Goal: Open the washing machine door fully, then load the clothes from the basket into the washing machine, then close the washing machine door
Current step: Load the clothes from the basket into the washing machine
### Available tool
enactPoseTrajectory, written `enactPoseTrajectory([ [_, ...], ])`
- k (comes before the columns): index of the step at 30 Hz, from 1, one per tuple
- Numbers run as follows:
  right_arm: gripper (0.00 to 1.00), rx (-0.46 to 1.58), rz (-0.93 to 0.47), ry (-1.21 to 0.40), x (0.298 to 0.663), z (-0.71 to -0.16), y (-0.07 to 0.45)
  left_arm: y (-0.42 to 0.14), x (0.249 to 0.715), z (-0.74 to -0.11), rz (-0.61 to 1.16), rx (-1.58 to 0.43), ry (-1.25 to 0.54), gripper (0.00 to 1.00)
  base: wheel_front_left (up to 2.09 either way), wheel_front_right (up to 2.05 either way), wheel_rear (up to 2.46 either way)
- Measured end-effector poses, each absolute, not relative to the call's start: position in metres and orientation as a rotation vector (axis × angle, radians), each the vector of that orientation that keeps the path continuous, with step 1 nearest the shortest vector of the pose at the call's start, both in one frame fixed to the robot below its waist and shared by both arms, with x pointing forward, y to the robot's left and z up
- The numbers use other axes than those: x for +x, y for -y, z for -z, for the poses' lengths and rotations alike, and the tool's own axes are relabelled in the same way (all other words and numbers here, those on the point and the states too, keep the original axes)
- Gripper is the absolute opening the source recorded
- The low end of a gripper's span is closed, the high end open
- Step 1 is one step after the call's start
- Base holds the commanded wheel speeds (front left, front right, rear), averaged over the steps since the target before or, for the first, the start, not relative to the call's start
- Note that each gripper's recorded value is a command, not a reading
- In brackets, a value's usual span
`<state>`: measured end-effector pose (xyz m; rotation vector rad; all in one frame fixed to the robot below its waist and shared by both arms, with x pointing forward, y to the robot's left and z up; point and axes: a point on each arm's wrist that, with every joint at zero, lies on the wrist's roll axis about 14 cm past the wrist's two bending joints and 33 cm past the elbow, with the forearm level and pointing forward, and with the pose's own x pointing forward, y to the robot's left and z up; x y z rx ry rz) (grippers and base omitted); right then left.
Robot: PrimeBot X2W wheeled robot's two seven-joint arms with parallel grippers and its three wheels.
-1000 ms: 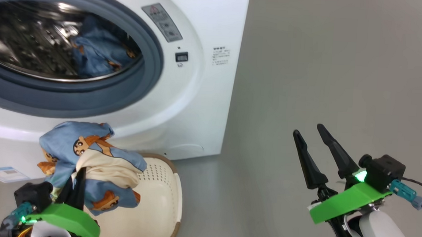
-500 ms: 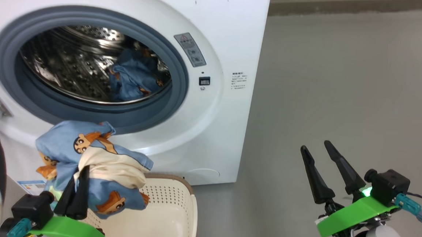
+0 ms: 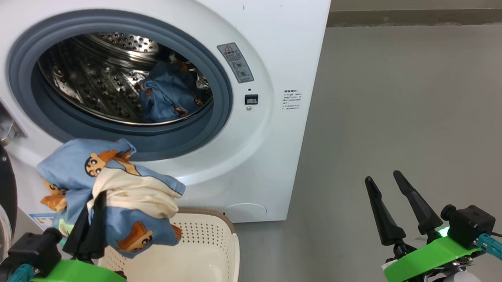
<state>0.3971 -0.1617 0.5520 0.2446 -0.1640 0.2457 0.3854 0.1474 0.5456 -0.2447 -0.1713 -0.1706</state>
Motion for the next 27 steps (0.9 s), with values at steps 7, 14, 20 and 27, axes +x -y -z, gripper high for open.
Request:
enactPoseTrajectory([
  [7, 1.00, 0.245, -0.241, 0.160, 0.398, -0.550, 0.163, -0.146, 0.386, -0.546, 0.170, -0.244, 0.171, 0.00, 0.00, 0.00, 0.00],
  [14, 1.00, 0.242, -0.231, 0.156, 0.397, -0.549, 0.167, -0.142, 0.389, -0.543, 0.179, -0.244, 0.163, 0.00, 0.00, 0.00, 0.00],
  [20, 1.00, 0.237, -0.229, 0.137, 0.399, -0.542, 0.167, -0.137, 0.398, -0.534, 0.193, -0.259, 0.131, 0.00, 0.00, 0.00, 0.00],
  [27, 1.00, 0.233, -0.234, 0.140, 0.410, -0.542, 0.167, -0.131, 0.440, -0.535, 0.207, -0.252, 0.126, 0.00, 0.00, 0.00, 0.00],
])
